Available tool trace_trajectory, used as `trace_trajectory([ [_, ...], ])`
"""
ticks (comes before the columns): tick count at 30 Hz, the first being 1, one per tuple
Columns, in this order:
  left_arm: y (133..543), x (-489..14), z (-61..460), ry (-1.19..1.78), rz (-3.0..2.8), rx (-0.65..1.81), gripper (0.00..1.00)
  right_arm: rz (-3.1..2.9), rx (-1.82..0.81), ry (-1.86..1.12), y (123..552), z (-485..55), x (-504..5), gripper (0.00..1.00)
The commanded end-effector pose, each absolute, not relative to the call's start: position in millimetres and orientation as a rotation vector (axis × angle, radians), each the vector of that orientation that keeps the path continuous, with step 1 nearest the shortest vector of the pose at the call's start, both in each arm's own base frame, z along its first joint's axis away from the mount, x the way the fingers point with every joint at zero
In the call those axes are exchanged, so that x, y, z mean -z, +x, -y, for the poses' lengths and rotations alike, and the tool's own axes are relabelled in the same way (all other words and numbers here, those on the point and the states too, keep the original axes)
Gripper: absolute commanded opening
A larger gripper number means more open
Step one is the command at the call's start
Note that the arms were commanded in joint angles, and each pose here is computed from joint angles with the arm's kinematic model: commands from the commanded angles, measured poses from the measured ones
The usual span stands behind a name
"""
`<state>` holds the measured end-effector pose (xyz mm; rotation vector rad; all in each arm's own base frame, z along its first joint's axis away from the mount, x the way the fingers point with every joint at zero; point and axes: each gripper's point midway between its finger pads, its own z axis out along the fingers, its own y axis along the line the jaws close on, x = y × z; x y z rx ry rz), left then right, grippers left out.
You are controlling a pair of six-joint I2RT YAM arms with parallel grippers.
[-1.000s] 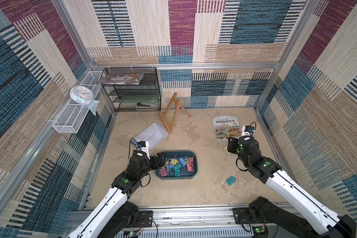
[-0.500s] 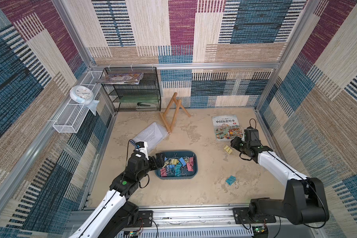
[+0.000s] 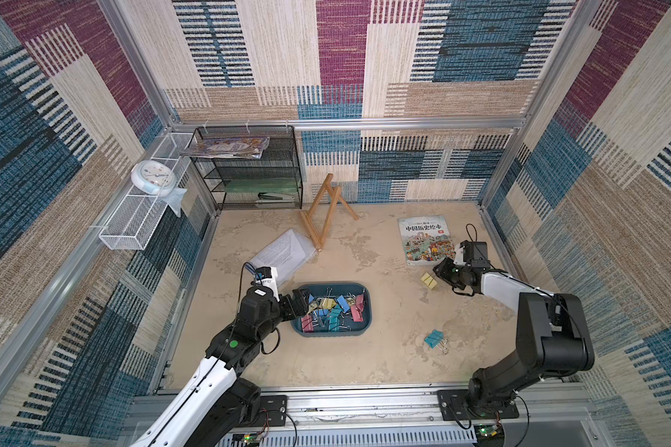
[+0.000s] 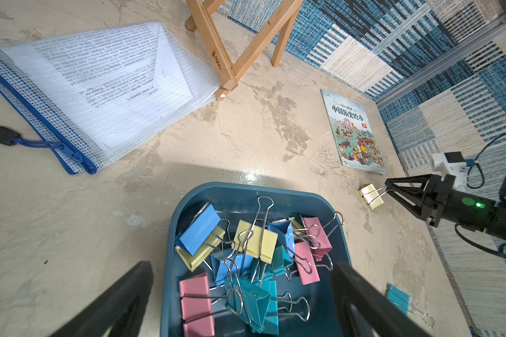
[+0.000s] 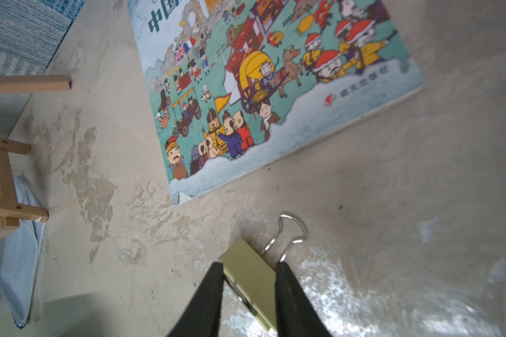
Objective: Put the binder clips in the storage box
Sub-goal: Pick up the binder clip at the center of the board.
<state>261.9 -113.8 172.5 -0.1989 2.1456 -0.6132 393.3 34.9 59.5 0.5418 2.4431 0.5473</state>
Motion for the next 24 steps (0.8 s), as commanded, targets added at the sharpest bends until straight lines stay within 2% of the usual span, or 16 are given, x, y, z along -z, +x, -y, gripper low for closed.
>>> trace_trajectory([
  [1,263,-175,112,-0.192,-2.136,0.601,0.99,-2.447,-0.614,0.476,396,-44,-59,0.24],
  [9,263,-176,113,-0.194,-2.134,0.609,0.99,-2.444,-0.610,0.482,384,-44,-58,0.08],
  [14,263,-176,113,-0.196,-2.134,0.612,0.99,-2.405,-0.611,0.459,376,-45,-78,0.02],
  [24,267,-178,119,-0.207,-2.125,0.650,0.99,-2.267,-0.730,0.358,348,-77,-156,0.00],
])
